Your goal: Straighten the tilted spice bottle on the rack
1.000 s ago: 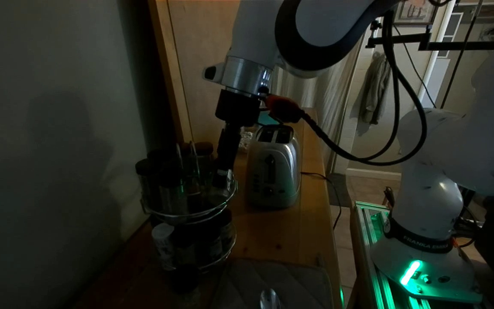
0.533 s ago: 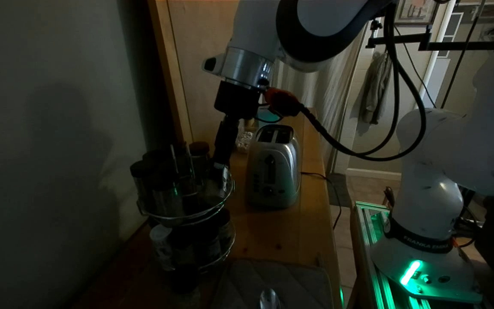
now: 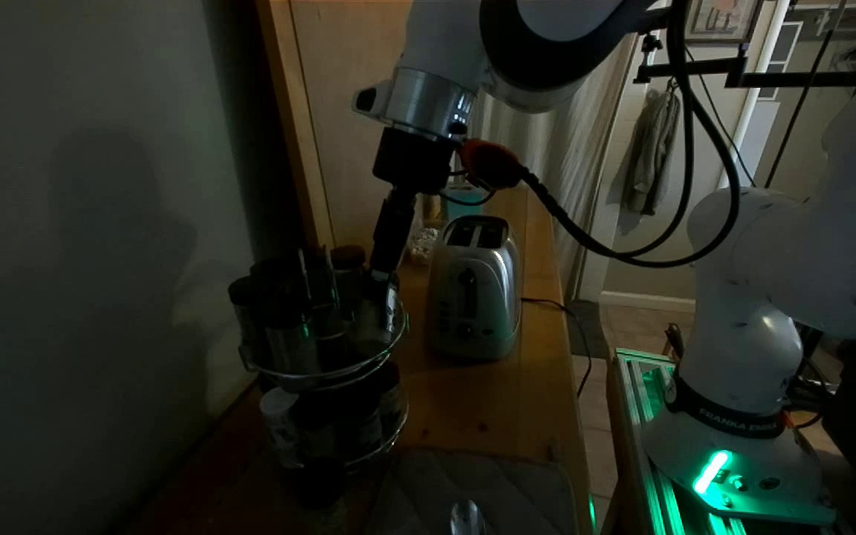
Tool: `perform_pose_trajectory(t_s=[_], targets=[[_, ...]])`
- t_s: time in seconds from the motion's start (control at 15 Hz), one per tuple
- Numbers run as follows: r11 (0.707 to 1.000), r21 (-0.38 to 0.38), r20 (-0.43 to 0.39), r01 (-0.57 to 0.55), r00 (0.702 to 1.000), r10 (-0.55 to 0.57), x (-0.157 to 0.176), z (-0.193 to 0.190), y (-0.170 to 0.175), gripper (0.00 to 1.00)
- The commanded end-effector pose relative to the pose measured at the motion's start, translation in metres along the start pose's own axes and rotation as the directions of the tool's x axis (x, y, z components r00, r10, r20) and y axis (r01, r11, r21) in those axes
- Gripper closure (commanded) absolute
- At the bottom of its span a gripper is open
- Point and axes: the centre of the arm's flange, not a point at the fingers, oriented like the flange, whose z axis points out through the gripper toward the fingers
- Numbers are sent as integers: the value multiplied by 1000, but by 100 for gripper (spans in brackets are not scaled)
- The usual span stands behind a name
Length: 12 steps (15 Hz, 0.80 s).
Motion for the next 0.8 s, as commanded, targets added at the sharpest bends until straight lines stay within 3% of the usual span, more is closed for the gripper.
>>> perform_pose_trajectory(t_s=[0.0,0.13,0.27,0.73], targets=[[1000,9,39,0,999,0,2,7,-4,59],[1000,13,46,-2,999,2,3,2,-6,56],[1000,19,56,-3,998,2,3,0,-6,68],[999,30,100,-11,995,8,0,-6,-9,82]])
